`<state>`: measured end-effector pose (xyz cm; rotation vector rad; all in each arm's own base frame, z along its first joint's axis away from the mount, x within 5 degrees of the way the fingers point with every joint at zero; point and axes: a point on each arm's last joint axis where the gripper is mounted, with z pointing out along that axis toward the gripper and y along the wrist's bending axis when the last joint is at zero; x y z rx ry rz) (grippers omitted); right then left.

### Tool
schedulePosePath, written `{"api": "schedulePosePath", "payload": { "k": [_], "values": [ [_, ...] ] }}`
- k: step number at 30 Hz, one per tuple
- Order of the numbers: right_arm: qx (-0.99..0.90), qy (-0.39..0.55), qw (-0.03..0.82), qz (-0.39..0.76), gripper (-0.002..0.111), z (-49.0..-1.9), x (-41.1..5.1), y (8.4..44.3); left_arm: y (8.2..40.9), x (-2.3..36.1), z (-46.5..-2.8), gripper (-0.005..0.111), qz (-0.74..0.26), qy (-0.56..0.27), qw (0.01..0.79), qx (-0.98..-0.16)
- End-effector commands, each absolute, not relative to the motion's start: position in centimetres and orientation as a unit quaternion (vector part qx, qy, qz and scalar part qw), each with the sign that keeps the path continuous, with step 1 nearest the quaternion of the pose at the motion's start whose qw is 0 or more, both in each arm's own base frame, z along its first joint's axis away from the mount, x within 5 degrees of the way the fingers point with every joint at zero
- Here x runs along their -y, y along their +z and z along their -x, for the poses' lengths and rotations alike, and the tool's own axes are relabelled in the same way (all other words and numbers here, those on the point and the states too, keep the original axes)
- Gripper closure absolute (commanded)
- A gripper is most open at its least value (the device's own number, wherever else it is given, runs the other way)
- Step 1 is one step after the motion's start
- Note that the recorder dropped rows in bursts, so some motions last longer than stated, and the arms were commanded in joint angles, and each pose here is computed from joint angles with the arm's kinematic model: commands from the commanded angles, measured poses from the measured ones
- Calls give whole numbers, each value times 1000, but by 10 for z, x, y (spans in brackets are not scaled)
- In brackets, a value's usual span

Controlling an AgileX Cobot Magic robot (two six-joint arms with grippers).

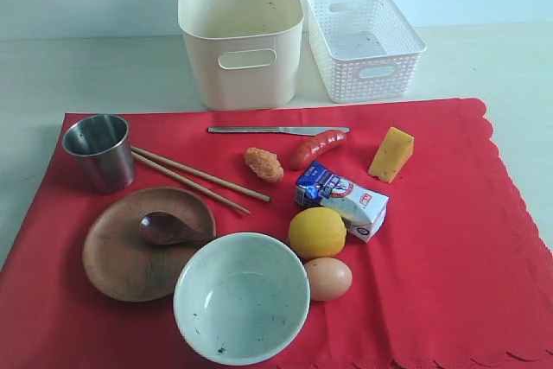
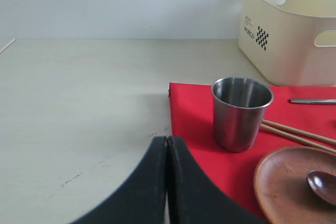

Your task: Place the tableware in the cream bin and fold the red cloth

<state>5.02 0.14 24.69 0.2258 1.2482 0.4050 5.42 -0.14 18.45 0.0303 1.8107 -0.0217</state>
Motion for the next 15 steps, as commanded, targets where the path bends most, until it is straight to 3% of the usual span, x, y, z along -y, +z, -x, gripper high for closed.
{"api": "schedulePosePath", "payload": {
  "k": [1, 6, 15],
  "values": [
    [-613, 176, 765, -91, 108, -59, -4, 278, 184, 1, -54, 107, -13, -7, 621, -784],
    [-734, 159, 652, -98, 108, -104, -11, 278, 184, 1, -54, 107, -13, -7, 621, -784],
    [-878, 149, 449, -72, 108, -195, -44, 240, 184, 1, -54, 107, -13, -7, 621, -784]
  ]
}}
